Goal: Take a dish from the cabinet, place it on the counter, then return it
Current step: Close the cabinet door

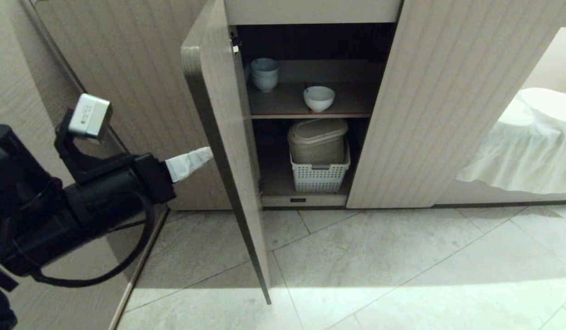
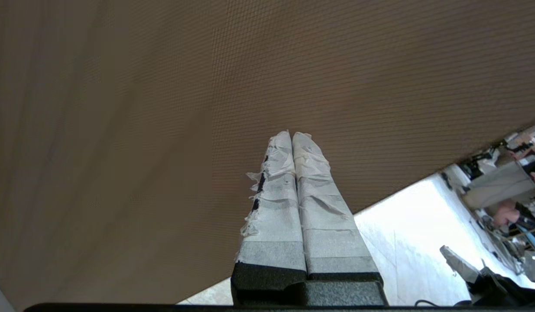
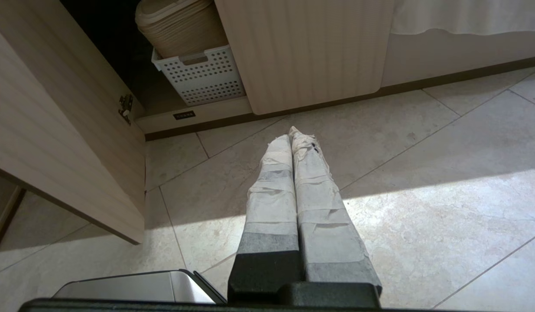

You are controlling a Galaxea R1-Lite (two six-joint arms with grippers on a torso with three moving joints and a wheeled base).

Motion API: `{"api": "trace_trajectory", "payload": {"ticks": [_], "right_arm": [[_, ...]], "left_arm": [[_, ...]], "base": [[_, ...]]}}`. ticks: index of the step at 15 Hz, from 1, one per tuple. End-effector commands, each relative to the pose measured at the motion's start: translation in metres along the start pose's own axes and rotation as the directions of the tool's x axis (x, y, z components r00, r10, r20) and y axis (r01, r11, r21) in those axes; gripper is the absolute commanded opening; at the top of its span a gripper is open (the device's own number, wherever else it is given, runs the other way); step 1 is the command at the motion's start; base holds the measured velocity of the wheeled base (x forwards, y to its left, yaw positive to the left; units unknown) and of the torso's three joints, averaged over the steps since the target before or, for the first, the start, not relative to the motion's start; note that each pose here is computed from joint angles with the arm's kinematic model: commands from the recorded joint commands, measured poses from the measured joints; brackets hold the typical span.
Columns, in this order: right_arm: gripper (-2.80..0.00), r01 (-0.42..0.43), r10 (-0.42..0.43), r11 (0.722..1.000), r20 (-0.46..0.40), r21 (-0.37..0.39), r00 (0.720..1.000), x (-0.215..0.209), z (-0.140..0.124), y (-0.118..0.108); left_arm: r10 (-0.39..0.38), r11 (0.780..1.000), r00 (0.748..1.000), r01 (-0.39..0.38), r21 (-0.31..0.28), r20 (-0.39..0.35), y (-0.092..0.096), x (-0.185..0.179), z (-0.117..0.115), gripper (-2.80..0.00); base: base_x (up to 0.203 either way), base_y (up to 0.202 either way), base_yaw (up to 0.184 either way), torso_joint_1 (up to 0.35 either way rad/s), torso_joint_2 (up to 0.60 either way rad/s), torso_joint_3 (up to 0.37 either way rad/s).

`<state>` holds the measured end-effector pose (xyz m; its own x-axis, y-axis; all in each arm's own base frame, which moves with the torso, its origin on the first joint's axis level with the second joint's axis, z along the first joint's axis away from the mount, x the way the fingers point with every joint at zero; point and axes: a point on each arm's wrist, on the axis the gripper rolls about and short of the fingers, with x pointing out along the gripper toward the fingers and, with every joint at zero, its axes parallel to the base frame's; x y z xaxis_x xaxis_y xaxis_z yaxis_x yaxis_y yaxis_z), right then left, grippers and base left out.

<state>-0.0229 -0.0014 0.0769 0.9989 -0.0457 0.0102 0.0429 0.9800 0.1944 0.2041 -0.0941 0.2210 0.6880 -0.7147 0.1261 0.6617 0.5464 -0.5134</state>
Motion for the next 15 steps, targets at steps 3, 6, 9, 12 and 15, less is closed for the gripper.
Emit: {"api": "trace_trajectory", "payload": {"ticks": [3,6,9,12,15], "right_arm": [[-2.8,0.0,0.0,1.0,0.001,0.001,1.0,0.0,0.0,0.0],[-2.8,0.0,0.0,1.0,0.001,0.001,1.0,0.0,0.0,0.0],[-2.8,0.0,0.0,1.0,0.001,0.001,1.0,0.0,0.0,0.0],[-2.8,0.0,0.0,1.0,0.001,0.001,1.0,0.0,0.0,0.0],[-2.8,-0.001,0.001,1.0,0.0,0.001,1.0,0.0,0.0,0.0]], "left_arm": [[0.01,1.0,1.0,-0.011,-0.014,-0.014,0.013,0.025,-0.004,-2.8],[-0.009,1.0,1.0,0.009,-0.015,-0.019,0.015,0.042,-0.004,-2.8],[-0.032,0.999,0.999,0.031,-0.016,-0.026,0.017,0.062,-0.005,-2.8],[-0.048,0.999,0.999,0.048,-0.014,-0.023,0.02,0.081,-0.005,-2.8],[-0.055,0.998,0.998,0.055,-0.01,-0.008,0.022,0.101,-0.005,-2.8]], "base": [[0.0,0.0,0.0,0.0,0.0,0.0],[0.0,0.0,0.0,0.0,0.0,0.0],[0.0,0.0,0.0,0.0,0.0,0.0],[0.0,0.0,0.0,0.0,0.0,0.0],[0.0,0.0,0.0,0.0,0.0,0.0]]}}
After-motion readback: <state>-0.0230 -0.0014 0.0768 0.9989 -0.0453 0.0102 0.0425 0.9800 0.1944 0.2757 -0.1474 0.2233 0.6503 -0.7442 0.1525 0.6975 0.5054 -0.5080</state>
